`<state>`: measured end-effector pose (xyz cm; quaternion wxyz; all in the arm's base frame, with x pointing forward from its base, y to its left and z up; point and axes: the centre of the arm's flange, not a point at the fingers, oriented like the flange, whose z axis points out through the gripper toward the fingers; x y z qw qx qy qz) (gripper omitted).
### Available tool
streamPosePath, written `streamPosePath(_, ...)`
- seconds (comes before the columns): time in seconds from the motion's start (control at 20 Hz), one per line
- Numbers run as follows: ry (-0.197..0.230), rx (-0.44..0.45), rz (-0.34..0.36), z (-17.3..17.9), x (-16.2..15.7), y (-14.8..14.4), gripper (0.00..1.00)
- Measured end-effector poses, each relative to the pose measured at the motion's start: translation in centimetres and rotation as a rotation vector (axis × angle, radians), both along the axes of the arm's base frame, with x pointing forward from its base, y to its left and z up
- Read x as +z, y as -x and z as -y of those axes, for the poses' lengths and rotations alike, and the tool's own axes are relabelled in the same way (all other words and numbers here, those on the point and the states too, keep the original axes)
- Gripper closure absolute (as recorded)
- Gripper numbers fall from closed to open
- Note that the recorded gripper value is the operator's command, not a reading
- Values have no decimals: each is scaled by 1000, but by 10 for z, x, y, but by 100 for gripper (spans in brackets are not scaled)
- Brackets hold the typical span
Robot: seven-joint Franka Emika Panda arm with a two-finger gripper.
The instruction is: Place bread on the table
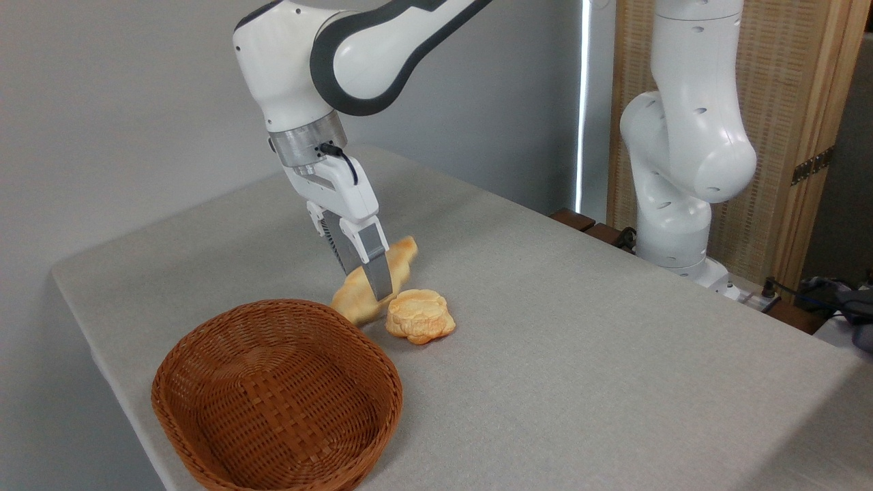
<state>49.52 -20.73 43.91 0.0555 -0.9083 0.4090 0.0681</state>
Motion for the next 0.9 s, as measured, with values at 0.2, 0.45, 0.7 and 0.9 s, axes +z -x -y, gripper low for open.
streamPosePath(0.2, 6, 0, 15, 0, 8, -1, 0)
streamPosePath(0.45, 27, 13, 60, -5, 32, -7, 0)
streamPosePath(0.7, 61, 65, 140, -32, 76, -18, 0)
streamPosePath(0.9, 111, 176, 175, -80, 100, -37, 0)
